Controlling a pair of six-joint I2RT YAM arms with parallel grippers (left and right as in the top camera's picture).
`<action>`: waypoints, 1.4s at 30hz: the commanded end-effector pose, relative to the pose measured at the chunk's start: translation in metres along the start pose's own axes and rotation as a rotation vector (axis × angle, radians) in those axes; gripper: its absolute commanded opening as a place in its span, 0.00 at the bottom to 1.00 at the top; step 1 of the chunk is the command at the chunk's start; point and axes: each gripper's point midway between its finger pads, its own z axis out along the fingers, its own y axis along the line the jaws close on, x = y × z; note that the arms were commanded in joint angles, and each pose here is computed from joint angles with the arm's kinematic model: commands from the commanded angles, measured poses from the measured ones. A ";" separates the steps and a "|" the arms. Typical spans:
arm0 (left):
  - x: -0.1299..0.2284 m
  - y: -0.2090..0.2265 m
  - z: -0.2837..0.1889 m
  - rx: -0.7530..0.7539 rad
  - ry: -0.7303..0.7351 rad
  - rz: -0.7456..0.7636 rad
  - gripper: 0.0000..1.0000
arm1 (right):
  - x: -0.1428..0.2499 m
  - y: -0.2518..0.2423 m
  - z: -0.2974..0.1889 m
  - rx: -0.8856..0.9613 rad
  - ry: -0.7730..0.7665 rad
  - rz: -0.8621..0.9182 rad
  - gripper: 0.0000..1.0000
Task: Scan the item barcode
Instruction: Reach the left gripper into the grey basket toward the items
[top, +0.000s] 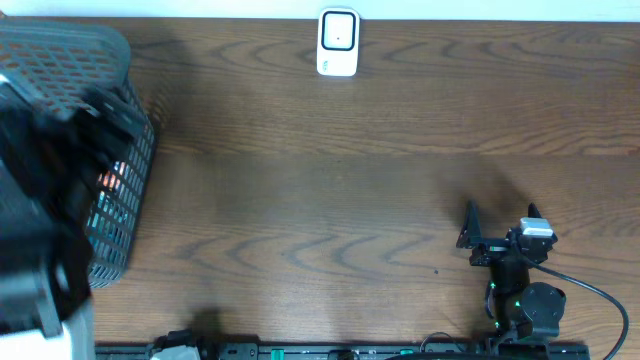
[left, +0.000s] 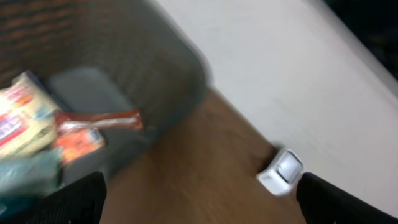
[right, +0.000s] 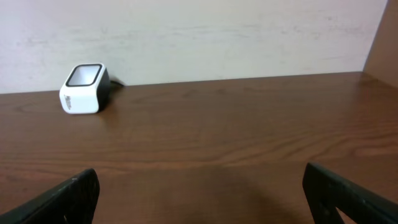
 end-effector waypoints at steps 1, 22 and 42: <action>-0.026 0.018 0.016 -0.134 -0.008 -0.122 0.98 | 0.001 -0.002 0.000 0.010 0.001 -0.012 0.99; 0.006 0.170 0.045 -0.725 0.091 -0.941 0.98 | 0.001 -0.002 0.000 0.010 0.001 -0.012 0.99; 0.063 0.231 0.063 -1.083 0.370 -1.088 0.98 | 0.001 -0.002 0.000 0.010 0.001 -0.012 0.99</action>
